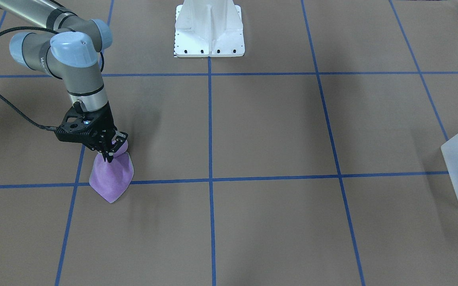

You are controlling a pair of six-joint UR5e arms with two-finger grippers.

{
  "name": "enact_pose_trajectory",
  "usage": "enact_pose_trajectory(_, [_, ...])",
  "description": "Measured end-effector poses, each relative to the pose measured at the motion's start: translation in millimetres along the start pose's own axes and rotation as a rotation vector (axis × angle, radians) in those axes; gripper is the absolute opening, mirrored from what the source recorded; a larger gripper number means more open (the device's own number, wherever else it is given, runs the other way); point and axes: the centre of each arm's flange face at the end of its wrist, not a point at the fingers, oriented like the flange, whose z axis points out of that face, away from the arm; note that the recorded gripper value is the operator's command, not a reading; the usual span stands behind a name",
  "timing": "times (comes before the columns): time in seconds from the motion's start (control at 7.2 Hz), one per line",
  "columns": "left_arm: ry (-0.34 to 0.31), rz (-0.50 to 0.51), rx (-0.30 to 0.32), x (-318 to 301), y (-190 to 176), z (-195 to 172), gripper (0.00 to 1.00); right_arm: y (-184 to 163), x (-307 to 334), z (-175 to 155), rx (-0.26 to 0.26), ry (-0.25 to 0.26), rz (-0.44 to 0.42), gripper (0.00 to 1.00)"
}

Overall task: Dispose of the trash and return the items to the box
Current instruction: 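Lift the purple cloth with the right gripper and carry it away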

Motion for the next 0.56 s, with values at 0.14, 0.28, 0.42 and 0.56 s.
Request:
enact_pose_trajectory(0.14, [0.002,-0.013,-0.014,-2.9,3.6,3.8,0.99,-8.7,4.0,-3.4,0.004,-0.001,0.006,0.00])
enact_pose_trajectory(0.28, [0.014,-0.038,-0.041,-8.0,14.2,12.4,0.99,-22.0,11.6,-8.1,-0.003,-0.006,0.019,0.00])
enact_pose_trajectory(0.42, [0.043,-0.073,-0.072,-12.6,32.2,23.5,0.99,-40.3,24.0,-15.3,-0.024,-0.017,0.037,0.00])
enact_pose_trajectory(0.56, [0.073,-0.101,-0.093,-13.9,52.6,31.3,0.99,-63.1,42.4,-25.2,-0.049,-0.031,0.040,0.00])
